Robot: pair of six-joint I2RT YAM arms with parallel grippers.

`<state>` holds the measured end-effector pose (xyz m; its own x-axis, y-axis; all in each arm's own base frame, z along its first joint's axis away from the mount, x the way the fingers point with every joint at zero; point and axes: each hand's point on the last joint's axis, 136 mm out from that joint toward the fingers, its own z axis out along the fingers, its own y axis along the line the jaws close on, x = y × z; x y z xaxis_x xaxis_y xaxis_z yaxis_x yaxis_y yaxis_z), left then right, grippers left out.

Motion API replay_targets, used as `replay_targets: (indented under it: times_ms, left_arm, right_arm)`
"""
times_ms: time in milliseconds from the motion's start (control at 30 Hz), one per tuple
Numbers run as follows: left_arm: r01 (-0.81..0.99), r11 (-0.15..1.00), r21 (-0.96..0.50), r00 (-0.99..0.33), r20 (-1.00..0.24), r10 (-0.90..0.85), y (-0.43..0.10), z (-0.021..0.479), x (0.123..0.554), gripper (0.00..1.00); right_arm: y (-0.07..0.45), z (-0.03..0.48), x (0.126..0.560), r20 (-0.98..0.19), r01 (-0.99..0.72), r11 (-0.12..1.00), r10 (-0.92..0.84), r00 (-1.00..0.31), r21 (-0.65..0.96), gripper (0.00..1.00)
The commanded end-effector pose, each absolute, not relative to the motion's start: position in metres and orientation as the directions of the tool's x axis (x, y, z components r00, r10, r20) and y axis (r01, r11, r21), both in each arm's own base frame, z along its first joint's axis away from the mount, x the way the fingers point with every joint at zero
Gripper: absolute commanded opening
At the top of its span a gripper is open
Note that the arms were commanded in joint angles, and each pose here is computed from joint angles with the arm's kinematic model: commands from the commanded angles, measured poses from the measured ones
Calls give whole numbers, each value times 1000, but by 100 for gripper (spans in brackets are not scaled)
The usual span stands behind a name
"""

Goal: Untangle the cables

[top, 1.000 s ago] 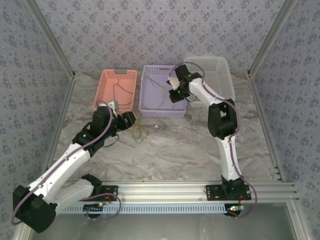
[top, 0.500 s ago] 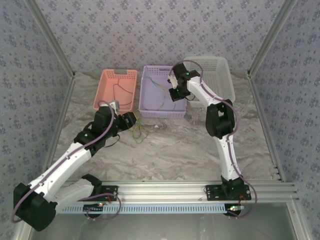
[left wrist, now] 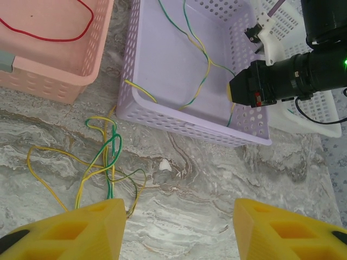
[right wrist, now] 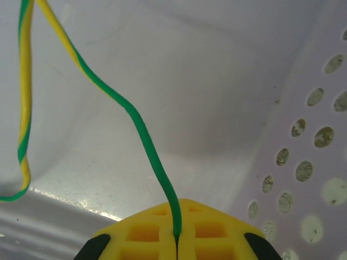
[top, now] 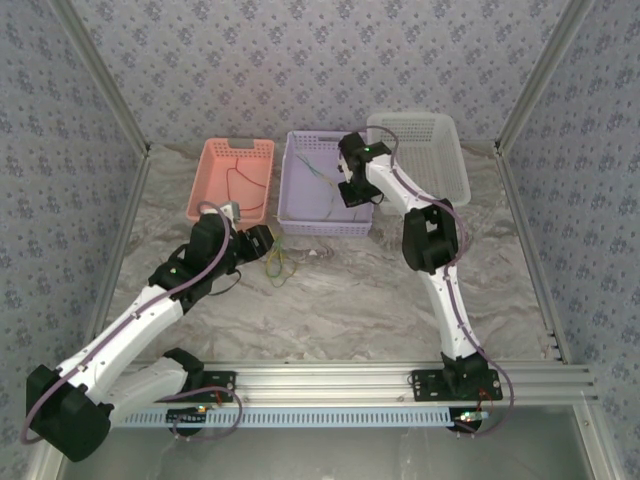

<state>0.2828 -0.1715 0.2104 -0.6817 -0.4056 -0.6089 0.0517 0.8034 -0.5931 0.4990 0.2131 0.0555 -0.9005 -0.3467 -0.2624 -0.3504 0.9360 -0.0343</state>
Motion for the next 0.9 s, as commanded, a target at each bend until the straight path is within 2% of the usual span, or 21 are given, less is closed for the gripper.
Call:
replay_targets:
  times_ms: [0, 100, 267, 633, 867]
  left_arm:
    - [60, 800, -597, -668, -619, -412, -173, 220, 283, 54]
    - [62, 801, -596, -667, -622, -411, -172, 221, 281, 54]
    - [64, 804, -591, -662, -628, -409, -170, 223, 280, 54]
    - [58, 807, -588, -669, -623, -406, -168, 216, 277, 54]
    - [59, 809, -585, -670, -624, -402, -167, 216, 274, 54]
  right_arm:
    - [213, 63, 492, -250, -357, 931, -363, -898, -74, 22]
    - [221, 82, 492, -300, -369, 926, -375, -877, -77, 34]
    - [223, 105, 489, -331, -373, 924, -378, -865, -80, 45]
    - [229, 150, 479, -433, -396, 917, -380, -817, -58, 55]
    - [245, 155, 484, -471, -449, 891, -426, -772, -69, 55]
